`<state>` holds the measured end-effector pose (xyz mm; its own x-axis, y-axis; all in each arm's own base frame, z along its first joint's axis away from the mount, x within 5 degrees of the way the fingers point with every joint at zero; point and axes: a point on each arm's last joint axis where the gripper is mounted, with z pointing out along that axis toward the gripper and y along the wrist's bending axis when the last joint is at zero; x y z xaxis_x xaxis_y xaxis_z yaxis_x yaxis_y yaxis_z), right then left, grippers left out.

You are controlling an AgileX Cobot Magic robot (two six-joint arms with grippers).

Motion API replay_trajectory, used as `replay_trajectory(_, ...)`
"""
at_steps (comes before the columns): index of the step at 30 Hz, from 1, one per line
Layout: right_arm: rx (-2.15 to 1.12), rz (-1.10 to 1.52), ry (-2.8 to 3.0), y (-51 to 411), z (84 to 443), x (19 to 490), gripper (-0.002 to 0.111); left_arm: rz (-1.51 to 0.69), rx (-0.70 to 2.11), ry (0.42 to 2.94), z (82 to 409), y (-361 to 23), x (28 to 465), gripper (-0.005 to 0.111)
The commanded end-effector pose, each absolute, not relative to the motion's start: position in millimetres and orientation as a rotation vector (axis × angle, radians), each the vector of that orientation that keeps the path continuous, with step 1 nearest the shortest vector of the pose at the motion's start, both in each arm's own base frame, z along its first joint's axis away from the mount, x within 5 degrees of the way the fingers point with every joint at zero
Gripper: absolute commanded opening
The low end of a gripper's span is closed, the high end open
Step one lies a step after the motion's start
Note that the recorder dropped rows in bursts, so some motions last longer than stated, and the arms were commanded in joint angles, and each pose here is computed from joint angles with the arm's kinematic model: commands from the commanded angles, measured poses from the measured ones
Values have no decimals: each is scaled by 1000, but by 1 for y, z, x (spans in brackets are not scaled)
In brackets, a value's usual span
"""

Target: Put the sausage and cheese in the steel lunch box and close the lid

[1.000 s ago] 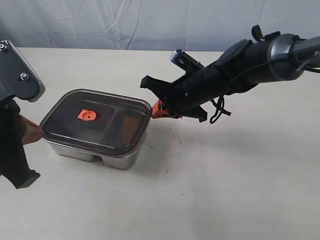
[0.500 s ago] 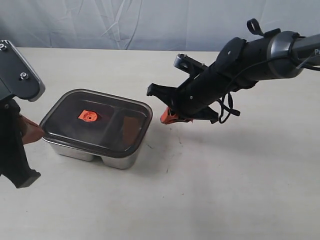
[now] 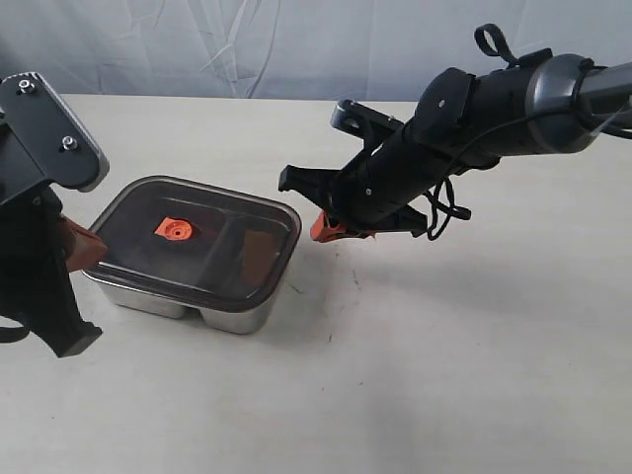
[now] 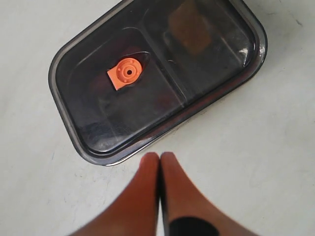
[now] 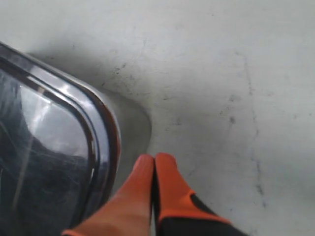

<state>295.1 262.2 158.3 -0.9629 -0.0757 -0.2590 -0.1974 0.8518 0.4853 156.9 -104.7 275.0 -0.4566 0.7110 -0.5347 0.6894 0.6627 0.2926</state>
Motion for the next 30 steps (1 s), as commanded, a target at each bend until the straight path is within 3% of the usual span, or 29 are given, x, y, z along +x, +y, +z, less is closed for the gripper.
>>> replay_trajectory(1,-187,788,2775,265,161,296,0,36,1072,2240,274,-106,157,0)
replay_trajectory(30,-175,835,2727,279,168,297,0,26,1067,2245,274,-106,157,0)
